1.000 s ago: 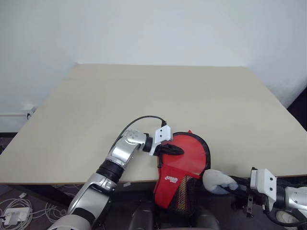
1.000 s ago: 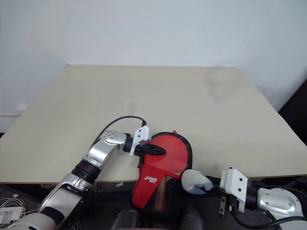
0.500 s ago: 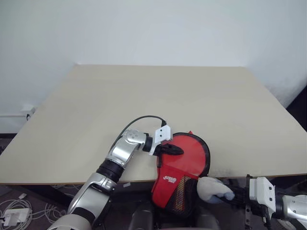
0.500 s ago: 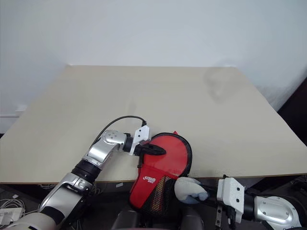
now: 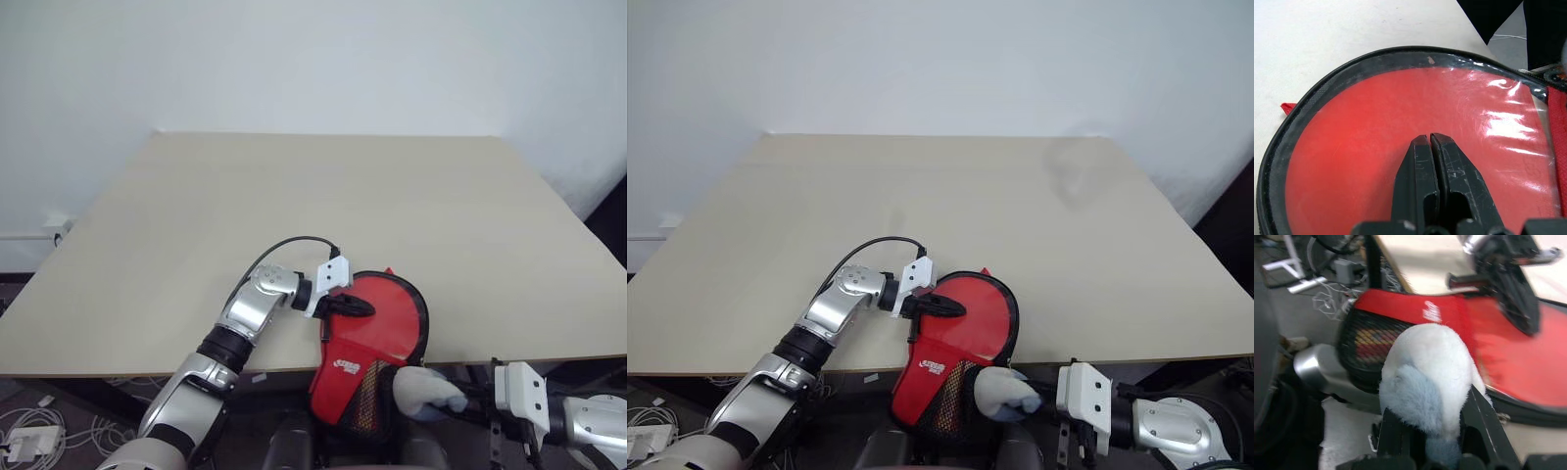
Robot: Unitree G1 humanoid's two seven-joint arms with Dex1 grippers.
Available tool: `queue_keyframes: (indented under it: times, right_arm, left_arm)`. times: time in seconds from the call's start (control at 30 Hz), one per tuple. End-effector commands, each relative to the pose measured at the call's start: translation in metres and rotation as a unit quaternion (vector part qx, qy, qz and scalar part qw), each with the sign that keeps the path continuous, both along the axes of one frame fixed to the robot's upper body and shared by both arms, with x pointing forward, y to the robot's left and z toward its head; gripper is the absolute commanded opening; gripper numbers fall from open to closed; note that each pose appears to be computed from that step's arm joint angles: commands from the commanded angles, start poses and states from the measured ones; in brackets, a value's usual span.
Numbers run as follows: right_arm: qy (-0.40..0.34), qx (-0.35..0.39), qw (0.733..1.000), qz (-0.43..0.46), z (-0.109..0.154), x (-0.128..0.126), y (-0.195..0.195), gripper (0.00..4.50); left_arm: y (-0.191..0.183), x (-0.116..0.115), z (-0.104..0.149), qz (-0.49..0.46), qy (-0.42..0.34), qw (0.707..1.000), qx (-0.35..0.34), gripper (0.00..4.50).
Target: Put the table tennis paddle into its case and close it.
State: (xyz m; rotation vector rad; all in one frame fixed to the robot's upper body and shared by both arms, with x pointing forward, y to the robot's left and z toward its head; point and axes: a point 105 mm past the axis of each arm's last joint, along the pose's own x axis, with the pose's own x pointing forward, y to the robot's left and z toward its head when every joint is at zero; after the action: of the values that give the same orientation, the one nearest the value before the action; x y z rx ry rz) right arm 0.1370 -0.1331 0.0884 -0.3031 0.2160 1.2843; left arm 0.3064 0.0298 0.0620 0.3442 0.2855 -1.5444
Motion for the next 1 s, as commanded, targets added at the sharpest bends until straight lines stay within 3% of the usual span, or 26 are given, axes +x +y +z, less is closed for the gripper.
queue_keyframes:
  times: [0.03,0.3,0.53,0.87,0.9,1.0]
  right_arm:
    - [0.003,0.013,0.999,0.05,0.008,-0.018,0.012,0.23]
    - [0.021,0.019,0.995,0.095,0.005,-0.042,0.023,0.23]
    - [0.019,0.009,0.993,0.114,0.001,-0.047,0.025,0.23]
    - [0.029,-0.087,0.995,0.035,-0.011,0.002,0.002,0.23]
    - [0.038,-0.087,0.995,0.034,-0.008,0.004,0.002,0.92]
    - [0.048,-0.076,0.995,0.038,0.009,0.011,0.002,1.93]
  left_arm:
    - [0.003,-0.003,-0.01,0.002,0.01,1.0,0.022,0.0]
    - [0.003,-0.003,-0.01,0.002,0.01,1.0,0.022,0.0]
    - [0.002,-0.003,-0.01,0.002,0.01,1.0,0.022,0.0]
    - [0.003,-0.001,-0.011,0.018,0.015,1.0,0.018,0.0]
    - [0.003,-0.001,-0.011,0.019,0.015,1.0,0.018,0.0]
    - [0.005,0.0,-0.012,0.022,0.014,0.999,0.018,0.0]
